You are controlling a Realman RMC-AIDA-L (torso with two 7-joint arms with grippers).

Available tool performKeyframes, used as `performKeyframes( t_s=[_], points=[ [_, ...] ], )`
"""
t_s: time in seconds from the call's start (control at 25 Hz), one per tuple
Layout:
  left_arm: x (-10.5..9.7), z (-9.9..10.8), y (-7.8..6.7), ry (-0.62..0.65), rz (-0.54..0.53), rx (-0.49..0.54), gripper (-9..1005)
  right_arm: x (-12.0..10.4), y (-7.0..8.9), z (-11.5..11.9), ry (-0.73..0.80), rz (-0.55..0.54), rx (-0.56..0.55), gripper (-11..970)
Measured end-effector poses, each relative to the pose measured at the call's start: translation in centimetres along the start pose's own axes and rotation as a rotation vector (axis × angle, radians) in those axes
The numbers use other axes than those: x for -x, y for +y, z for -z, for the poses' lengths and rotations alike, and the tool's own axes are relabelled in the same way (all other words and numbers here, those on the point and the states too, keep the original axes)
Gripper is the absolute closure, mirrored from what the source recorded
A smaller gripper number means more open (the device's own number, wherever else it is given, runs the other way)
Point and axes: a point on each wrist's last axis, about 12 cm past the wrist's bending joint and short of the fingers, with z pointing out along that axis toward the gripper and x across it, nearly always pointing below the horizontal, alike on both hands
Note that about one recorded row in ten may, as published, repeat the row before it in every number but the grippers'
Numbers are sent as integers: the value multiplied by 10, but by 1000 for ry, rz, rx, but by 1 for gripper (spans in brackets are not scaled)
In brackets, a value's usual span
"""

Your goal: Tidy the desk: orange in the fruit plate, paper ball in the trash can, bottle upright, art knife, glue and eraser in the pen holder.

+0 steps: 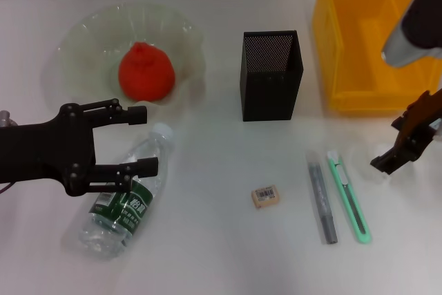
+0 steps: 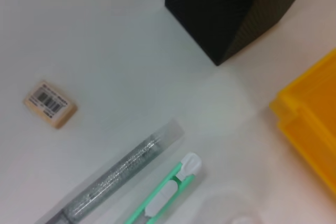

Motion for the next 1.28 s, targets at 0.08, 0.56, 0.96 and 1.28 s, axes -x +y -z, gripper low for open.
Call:
performKeyframes(
  t_s=[0.08, 0.56, 0.96, 1.28],
  points=[
    [0, 0, 0, 1, 1, 4, 173, 1, 0, -9, 13, 6, 5, 218],
    [-2, 2, 1, -2, 10, 12, 174, 2, 0, 7, 23, 19, -33, 339],
    [6, 9, 7, -25, 60, 53, 176, -12, -28, 109, -343, -110, -416, 498],
    [31, 7, 23, 20, 130, 111, 177, -5, -57, 58, -439, -189, -412, 398]
  ],
)
